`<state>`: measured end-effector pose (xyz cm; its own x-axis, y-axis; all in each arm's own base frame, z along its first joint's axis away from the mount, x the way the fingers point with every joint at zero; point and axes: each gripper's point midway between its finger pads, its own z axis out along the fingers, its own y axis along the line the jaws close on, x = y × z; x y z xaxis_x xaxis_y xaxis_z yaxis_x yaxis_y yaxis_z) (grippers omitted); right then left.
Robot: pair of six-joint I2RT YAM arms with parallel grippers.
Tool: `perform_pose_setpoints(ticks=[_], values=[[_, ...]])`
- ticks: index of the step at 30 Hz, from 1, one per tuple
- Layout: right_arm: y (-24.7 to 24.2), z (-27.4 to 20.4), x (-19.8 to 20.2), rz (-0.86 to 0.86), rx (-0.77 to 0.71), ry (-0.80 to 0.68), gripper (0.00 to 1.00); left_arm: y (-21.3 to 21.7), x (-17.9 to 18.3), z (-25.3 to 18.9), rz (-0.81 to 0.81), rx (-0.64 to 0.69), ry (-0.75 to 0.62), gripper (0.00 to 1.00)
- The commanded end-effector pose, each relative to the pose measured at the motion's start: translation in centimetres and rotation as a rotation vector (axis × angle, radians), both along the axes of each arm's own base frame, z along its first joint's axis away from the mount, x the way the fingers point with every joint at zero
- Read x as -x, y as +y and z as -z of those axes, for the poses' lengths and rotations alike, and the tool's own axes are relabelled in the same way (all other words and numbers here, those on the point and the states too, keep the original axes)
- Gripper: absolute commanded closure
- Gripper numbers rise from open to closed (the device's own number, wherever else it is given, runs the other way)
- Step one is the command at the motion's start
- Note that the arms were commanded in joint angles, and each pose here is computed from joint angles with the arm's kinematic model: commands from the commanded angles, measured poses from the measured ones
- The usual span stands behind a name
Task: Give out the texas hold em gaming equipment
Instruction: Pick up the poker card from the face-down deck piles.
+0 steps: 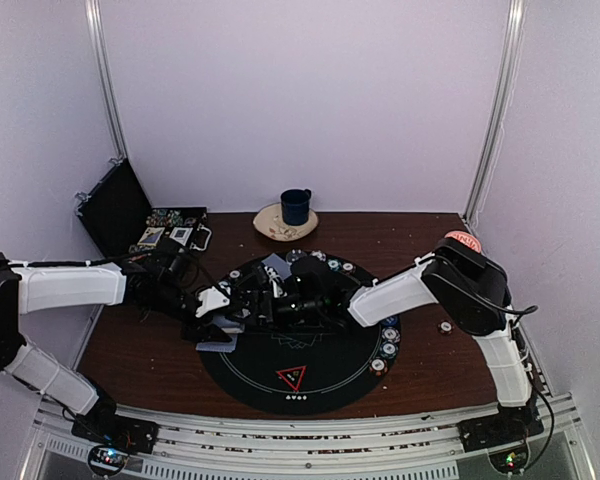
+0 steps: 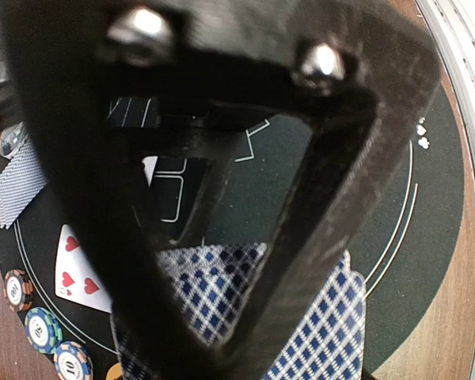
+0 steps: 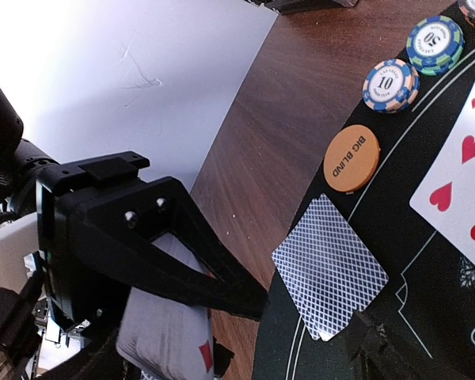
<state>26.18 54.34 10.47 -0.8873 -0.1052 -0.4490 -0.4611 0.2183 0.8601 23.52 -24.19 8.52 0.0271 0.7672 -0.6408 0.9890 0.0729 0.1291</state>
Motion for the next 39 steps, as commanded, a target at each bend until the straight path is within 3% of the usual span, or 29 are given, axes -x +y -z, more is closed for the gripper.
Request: perform_pose_setpoints(ticks=[1, 11, 18, 25, 30, 36, 39], values=[[1.0, -0.7, -0.2, -0.003, 0.000, -0.023, 0.11, -0.7, -0.2, -0.4, 0.026, 0.029, -0.016, 0.66], [-0.1, 1.8, -0.6, 0.025, 0.106, -0.041, 0.18, -0.7, -0.3, -0.5, 0.025, 0.031, -0.016, 0.66], [-1.4, 2.7, -1.6, 0.077, 0.167, -0.060, 0.34, -0.7, -0.2, -0.5, 0.023, 0.031, -0.016, 0.66], [-3.0, 2.7, -2.1, 0.099, 0.192, -0.073, 0.39, -0.7, -0.3, -0.4, 0.023, 0.027, -0.013, 0.66], [-3.0, 2.1, -1.8, 0.084, 0.189, -0.081, 0.49, -0.7, -0.3, -0.4, 0.021, 0.028, -0.015, 0.66], [-2.8, 0.4, -0.6, 0.035, 0.132, -0.071, 0.67, -0.6, -0.4, -0.1, 0.019, 0.020, -0.011, 0.66], [-2.7, -0.9, -0.2, 0.018, 0.092, -0.070, 0.69, -0.7, -0.4, 0.0, 0.018, 0.019, -0.010, 0.66]])
